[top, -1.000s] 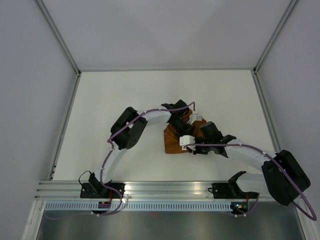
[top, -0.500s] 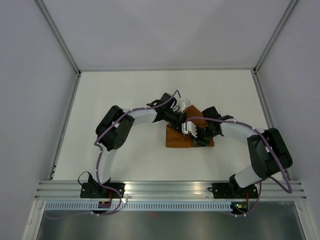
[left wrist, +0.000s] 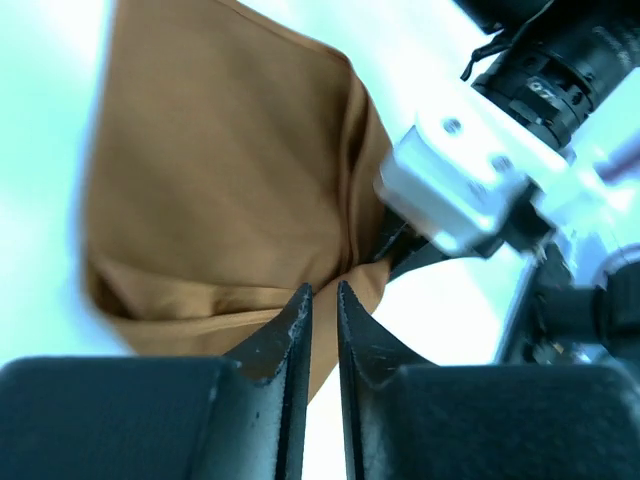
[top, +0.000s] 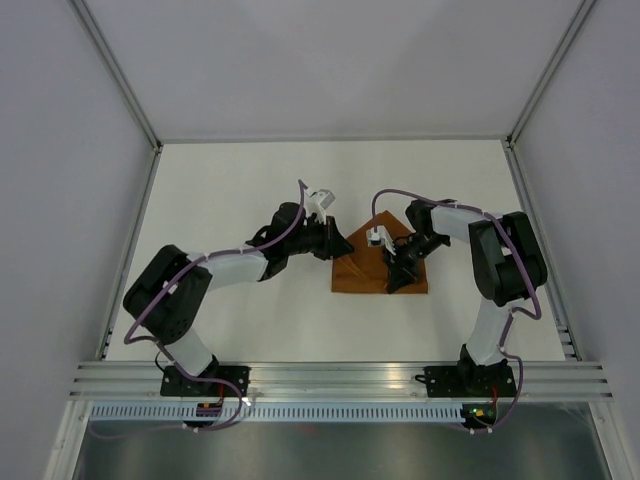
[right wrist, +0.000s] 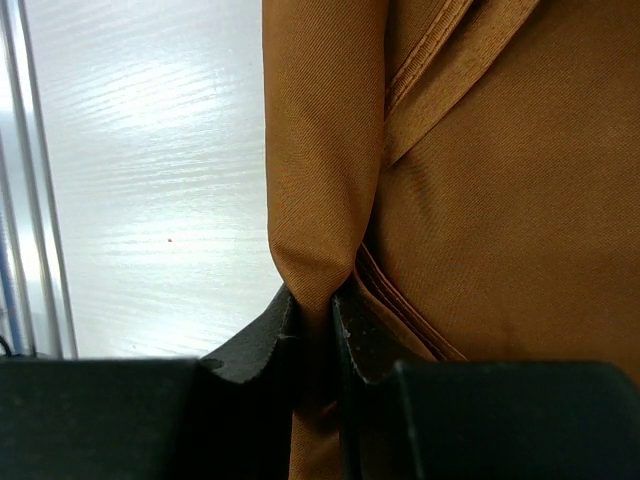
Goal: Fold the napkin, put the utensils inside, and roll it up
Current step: Roll the napkin with the utensil
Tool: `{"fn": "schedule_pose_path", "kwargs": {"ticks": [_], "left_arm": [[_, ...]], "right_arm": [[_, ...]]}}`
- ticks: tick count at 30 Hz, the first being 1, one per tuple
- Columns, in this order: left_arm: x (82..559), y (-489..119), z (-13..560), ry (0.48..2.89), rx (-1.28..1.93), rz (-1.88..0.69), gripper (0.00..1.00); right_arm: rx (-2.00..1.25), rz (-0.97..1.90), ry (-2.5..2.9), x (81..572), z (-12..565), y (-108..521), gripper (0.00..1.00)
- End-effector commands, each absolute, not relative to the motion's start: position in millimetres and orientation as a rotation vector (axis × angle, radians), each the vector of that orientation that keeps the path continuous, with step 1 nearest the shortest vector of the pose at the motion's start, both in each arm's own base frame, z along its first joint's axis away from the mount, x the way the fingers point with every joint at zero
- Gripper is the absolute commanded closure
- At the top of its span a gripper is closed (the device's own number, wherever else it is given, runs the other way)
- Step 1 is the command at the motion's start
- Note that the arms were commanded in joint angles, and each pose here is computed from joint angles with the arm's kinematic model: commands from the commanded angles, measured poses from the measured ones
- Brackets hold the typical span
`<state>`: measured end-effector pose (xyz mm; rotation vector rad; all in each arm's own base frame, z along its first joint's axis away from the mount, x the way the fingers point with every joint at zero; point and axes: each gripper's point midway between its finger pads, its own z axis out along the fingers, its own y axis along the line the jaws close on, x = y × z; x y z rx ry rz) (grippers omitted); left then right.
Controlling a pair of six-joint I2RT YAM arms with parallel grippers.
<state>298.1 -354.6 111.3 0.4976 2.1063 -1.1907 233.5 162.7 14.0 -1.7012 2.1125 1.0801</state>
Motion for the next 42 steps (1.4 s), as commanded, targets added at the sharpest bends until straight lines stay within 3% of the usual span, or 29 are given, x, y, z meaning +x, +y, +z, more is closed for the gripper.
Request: {"fn": "schedule_pose_path", "kwargs": {"ticks": [1,6,8,9,16,25,30,42], "left_arm": [[325.8,-337.1,153.2,1.876,0.39,-1.045,0.81],[313.1,-323.8,174.0,1.725,0.435,-0.965,0.74],[303.8,-329.0,175.1,1.674,0.541,-0.871,0.6],[298.9,-331.2,174.8,1.666,0.59,-0.834,0.59],[268.4,-366.6,143.5,1.545,1.074,-0.504,0.54],[227.7,-390.7,74.5,1.448,1.515,-0.347,0.48],[212.9,-404.5,56.4,1.369,1.622,-0.323,0.45],[236.4,-406.4,44.3,1.252,1.608,-0.119,0.4]], "right_arm": [[-1.741,1.192,2.165,218.7,-2.3,155.3,0.82],[-1.698,1.253,2.209,229.0,-7.6,155.4,0.82],[-1.684,1.282,2.226,228.7,-6.5,154.6,0.83],[-1.668,1.291,2.232,232.7,-7.2,153.7,0.82],[-1.619,1.359,2.268,238.1,-6.7,151.8,0.82],[-1.584,1.384,2.289,243.8,-7.8,149.9,0.82],[-1.583,1.393,2.297,243.0,-8.7,149.5,0.82],[-1.569,1.408,2.306,244.5,-9.5,149.3,0.82]]}}
